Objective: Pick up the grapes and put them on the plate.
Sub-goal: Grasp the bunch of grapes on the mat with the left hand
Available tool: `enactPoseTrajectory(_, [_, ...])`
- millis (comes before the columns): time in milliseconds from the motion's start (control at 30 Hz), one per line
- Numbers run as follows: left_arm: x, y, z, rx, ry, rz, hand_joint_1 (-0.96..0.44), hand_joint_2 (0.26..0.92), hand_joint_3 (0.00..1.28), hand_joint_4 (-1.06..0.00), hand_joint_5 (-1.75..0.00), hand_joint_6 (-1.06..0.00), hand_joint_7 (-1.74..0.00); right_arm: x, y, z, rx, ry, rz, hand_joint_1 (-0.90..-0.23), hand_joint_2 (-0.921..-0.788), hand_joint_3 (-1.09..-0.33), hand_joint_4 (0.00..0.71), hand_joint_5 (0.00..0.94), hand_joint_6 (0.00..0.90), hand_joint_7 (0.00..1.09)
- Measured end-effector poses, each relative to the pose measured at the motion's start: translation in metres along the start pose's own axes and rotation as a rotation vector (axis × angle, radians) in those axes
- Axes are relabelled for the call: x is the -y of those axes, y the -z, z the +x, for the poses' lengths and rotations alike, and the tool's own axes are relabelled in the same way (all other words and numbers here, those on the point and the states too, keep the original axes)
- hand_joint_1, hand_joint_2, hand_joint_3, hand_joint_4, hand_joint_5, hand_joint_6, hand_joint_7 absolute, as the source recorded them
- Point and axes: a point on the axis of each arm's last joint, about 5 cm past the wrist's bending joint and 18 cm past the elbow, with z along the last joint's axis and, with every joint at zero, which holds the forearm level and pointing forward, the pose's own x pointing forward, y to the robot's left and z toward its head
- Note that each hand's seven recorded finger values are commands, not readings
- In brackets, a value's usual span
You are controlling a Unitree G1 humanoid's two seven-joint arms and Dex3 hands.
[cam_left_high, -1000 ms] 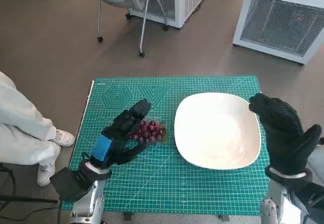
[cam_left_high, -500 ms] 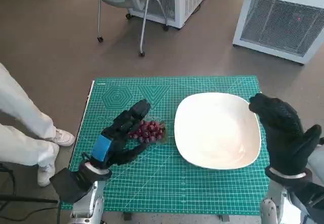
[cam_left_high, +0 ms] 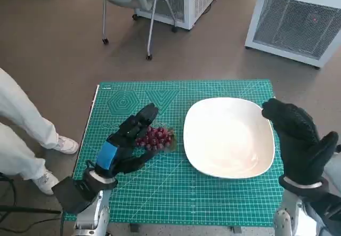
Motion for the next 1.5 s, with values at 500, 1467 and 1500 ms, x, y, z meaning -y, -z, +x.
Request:
enactPoseTrajectory(500, [-0.013, -0.023, 0.008, -0.156, 0.078, 0.475, -0.41, 0.83, 0.01, -0.03, 0.0, -0.21, 0.0, 0.0, -0.001, 0.0003, 0.005, 0.0, -0.003, -0.408, -0.921, -0.582, 0.487, 0.373, 0.214, 0.85])
enactPoseTrajectory(1467, [0.013, -0.023, 0.058, -0.678, 0.222, 1.045, -0.28, 0.726, 0.0, 0.0, 0.0, -0.21, 0.0, -0.001, 0.0, 0.0005, -0.001, 0.002, -0.013, -0.412, -0.921, -0.584, 0.483, 0.38, 0.21, 0.86])
enactPoseTrajectory(1500, [0.013, -0.021, 0.059, -0.686, 0.226, 1.045, -0.28, 0.727, 0.0, 0.0, 0.0, -0.21, 0.0, -0.001, -0.001, 0.0006, -0.002, 0.003, -0.012, -0.413, -0.921, -0.584, 0.483, 0.38, 0.21, 0.86])
